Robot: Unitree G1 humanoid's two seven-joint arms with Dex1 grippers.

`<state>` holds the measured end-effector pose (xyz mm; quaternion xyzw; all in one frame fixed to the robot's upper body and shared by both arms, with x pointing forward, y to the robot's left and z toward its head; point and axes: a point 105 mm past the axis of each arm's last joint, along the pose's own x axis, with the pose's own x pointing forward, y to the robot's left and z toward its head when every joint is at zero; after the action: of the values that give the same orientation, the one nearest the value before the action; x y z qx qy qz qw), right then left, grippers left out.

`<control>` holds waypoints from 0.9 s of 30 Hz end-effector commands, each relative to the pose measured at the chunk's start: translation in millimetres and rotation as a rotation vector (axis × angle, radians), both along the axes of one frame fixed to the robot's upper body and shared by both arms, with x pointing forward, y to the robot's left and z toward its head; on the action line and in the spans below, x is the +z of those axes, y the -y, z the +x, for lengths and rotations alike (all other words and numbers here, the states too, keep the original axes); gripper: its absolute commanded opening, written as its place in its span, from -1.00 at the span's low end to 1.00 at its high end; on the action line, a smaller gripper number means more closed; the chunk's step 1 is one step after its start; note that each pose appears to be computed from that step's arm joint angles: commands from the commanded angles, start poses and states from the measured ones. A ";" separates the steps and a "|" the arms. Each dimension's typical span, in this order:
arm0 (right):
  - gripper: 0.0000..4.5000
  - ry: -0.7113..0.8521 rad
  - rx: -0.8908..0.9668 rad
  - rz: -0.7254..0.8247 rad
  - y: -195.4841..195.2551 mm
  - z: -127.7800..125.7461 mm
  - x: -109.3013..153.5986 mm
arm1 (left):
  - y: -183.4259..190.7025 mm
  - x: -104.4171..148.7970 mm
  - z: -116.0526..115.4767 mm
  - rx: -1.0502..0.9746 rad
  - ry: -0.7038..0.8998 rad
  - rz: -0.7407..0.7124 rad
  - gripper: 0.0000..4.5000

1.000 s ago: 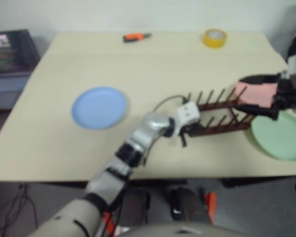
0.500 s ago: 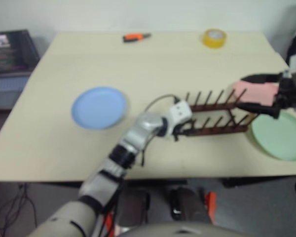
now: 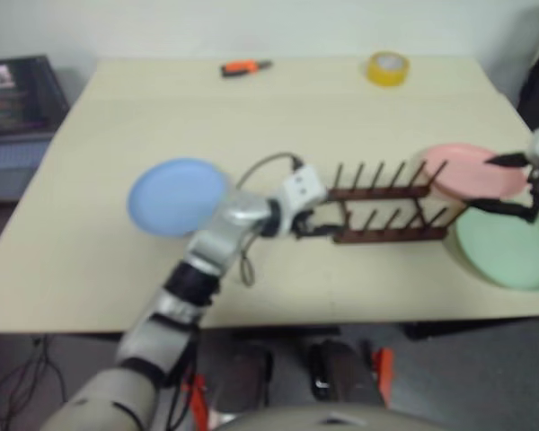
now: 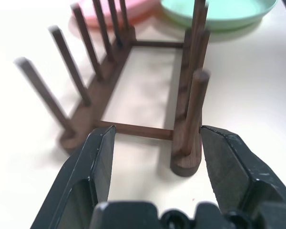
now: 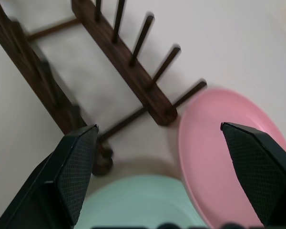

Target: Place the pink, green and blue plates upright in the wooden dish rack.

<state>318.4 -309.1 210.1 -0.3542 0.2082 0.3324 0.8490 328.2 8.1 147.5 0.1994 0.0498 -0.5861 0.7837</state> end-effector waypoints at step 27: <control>0.28 -0.062 -0.024 -0.437 37.1 50.7 -40.4 | -86.6 78.1 -41.9 0.083 -0.067 -0.210 0.37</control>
<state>366.5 -344.6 156.6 -0.5019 0.3200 0.2901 0.7493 290.5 92.5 215.5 0.0822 0.0397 -0.5638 0.8208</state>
